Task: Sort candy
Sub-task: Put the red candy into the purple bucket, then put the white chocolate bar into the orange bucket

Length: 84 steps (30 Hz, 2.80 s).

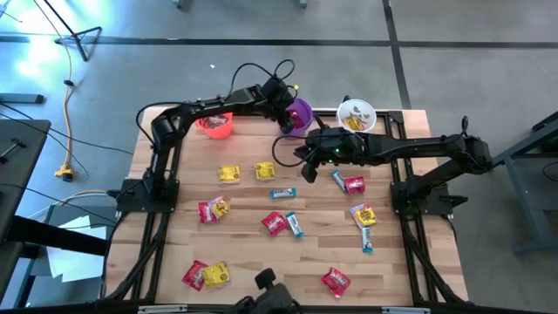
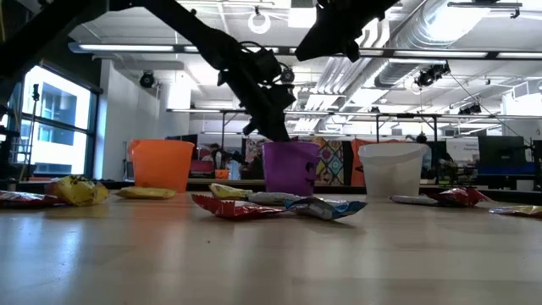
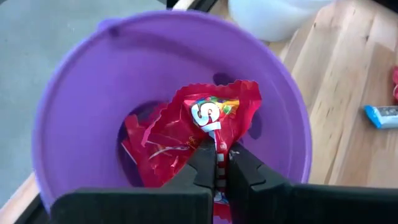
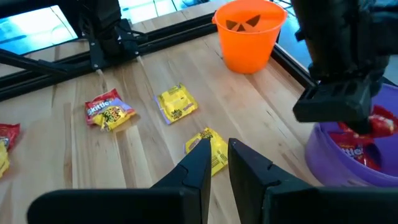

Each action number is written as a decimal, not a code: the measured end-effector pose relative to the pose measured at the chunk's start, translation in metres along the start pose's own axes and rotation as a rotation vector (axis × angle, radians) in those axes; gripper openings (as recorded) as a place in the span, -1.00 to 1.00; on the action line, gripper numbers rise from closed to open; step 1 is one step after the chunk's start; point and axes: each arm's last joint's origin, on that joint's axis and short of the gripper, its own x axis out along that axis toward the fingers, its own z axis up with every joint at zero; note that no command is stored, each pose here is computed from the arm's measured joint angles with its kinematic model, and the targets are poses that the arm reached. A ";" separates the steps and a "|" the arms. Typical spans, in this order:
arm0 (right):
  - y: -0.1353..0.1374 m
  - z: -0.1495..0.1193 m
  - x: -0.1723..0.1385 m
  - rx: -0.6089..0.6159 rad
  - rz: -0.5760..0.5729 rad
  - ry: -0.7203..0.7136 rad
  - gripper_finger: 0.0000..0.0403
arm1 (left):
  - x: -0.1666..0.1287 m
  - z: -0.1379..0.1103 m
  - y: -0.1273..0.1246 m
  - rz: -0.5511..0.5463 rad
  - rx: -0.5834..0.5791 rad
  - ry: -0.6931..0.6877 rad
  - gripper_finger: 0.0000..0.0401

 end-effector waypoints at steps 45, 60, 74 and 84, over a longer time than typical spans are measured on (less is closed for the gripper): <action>0.008 -0.001 -0.003 -0.010 0.019 -0.003 -0.76 | -0.032 -0.005 -0.060 0.026 0.113 -0.372 -1.00; -0.005 -0.041 -0.057 0.207 -0.044 0.481 -0.76 | -0.121 -0.129 -0.091 0.016 0.057 -0.402 -1.00; -0.009 -0.127 -0.040 0.463 -0.187 0.825 -0.29 | -0.170 -0.205 -0.077 -0.010 -0.061 -0.423 -1.00; 0.032 -0.163 -0.046 0.655 -0.134 0.946 -0.02 | -0.184 -0.217 -0.072 0.016 -0.007 -0.382 -1.00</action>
